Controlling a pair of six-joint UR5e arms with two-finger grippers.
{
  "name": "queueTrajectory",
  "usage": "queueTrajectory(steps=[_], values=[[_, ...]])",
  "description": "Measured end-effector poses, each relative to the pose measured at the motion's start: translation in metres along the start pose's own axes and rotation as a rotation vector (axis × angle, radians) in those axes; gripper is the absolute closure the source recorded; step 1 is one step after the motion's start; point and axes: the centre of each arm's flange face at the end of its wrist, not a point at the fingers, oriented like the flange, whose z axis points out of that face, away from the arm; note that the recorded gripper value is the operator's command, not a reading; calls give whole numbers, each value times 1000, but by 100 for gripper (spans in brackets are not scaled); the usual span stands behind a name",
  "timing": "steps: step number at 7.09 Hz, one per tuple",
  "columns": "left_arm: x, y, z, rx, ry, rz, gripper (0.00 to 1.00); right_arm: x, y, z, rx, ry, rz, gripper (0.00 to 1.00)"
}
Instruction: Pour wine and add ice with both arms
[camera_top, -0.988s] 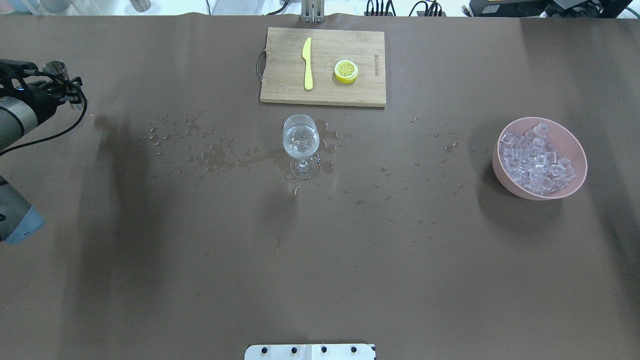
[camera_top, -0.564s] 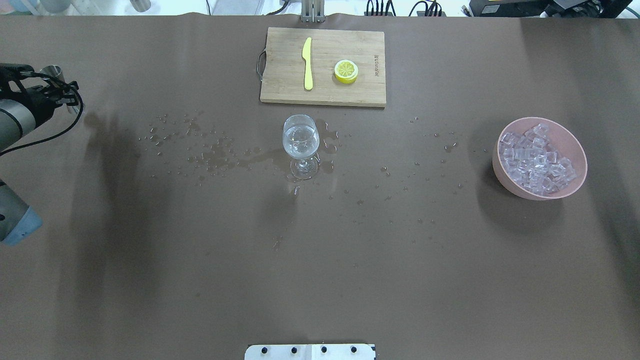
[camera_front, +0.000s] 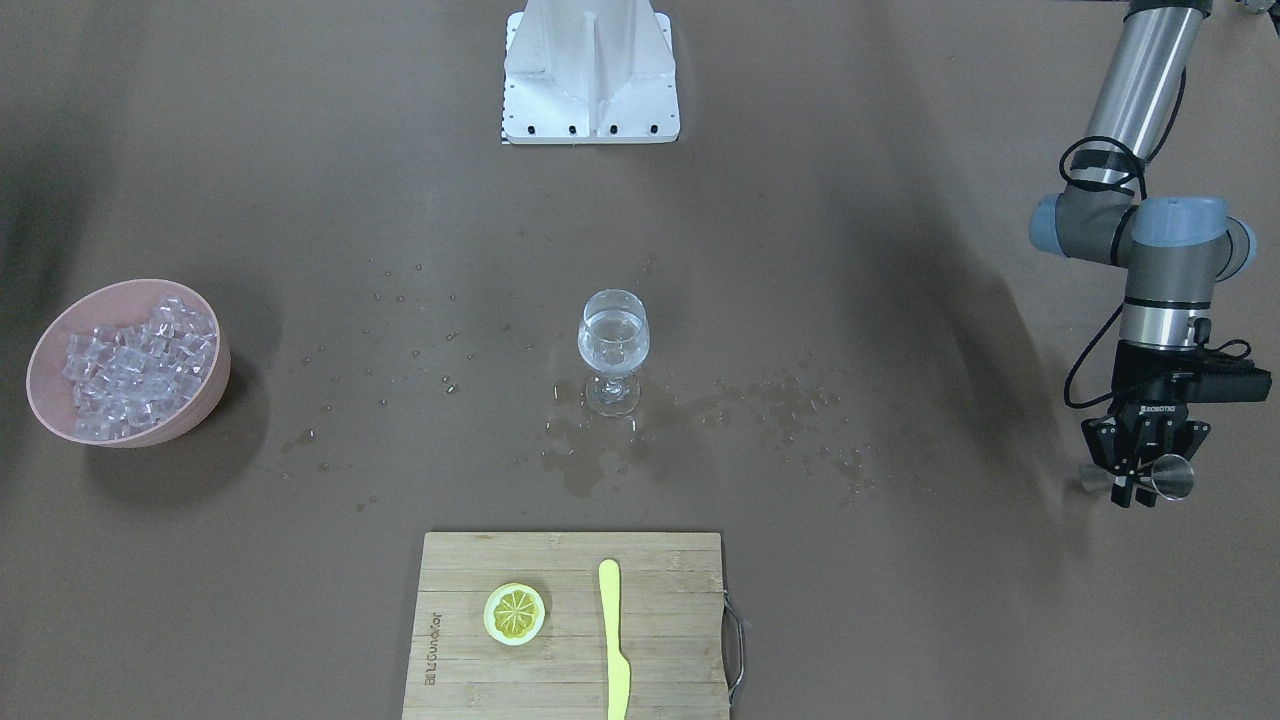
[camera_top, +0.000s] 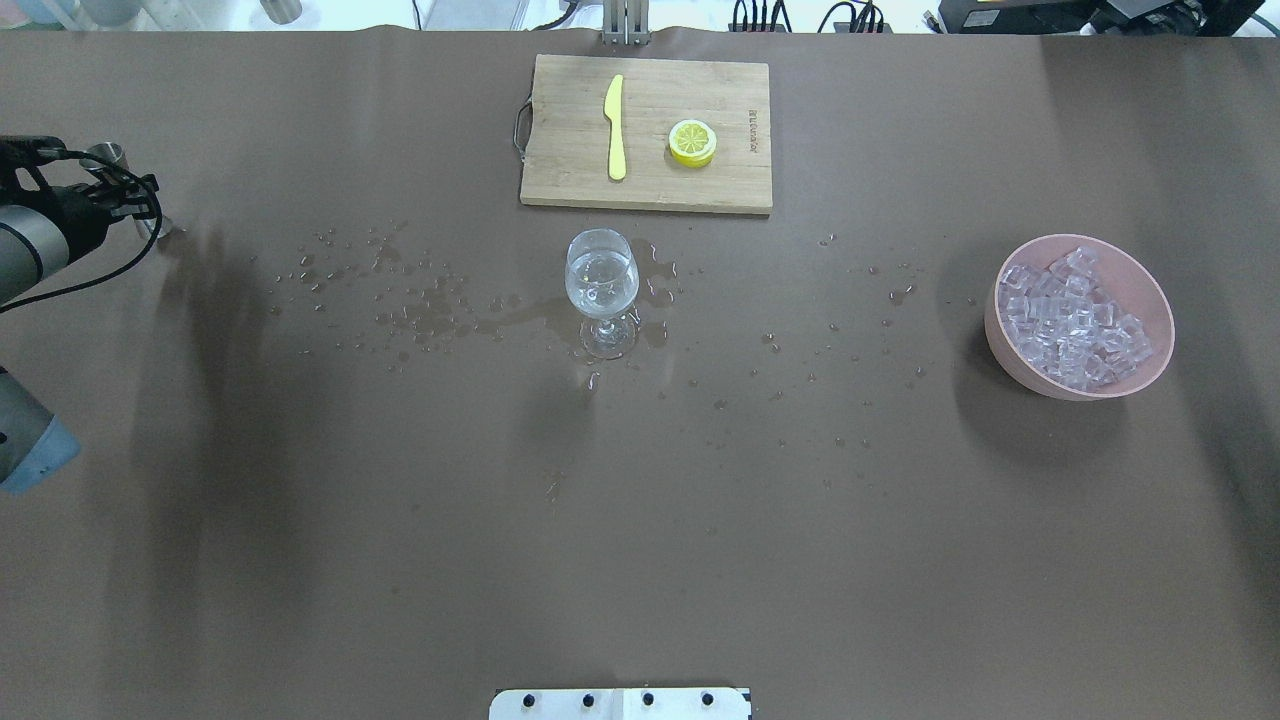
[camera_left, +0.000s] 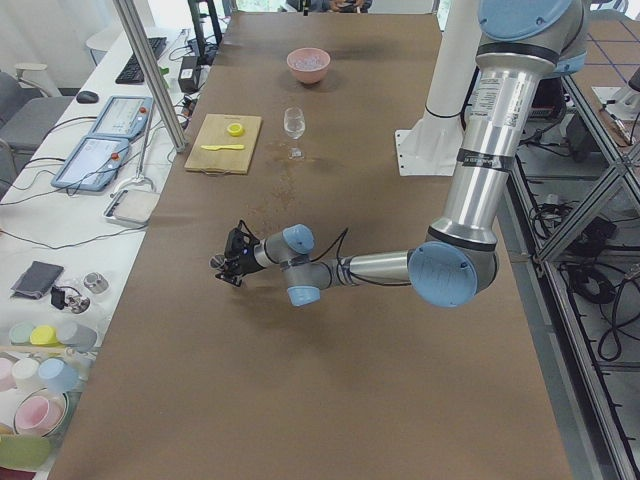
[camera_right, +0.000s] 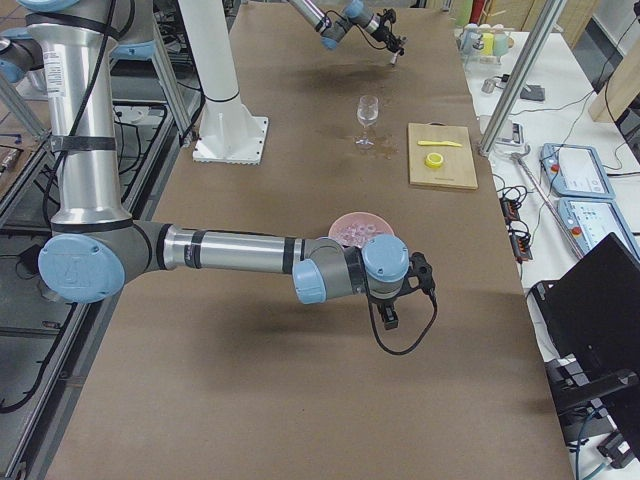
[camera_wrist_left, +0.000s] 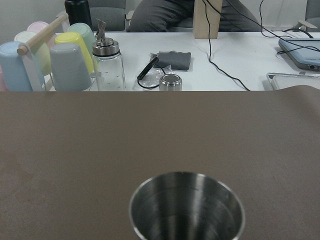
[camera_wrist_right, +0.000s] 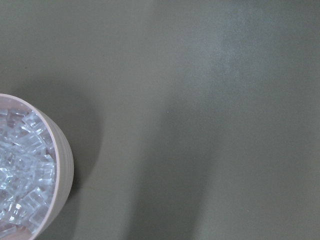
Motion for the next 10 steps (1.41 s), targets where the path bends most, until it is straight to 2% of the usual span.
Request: queueTrajectory(steps=[5, 6, 7, 10], values=[[-14, 8, -10, -7, -2, 5, 100, 0, 0, 1, -1, 0, -1, 0], [-16, 10, -11, -9, -4, 7, 75, 0, 0, 1, -1, 0, -1, 0], [-18, 11, -12, -11, -5, 8, 1, 0, 0, 1, -2, 0, 0, 0], [-29, 18, -21, -14, 5, 9, 2, 0, 0, 1, -3, -1, 1, 0]])
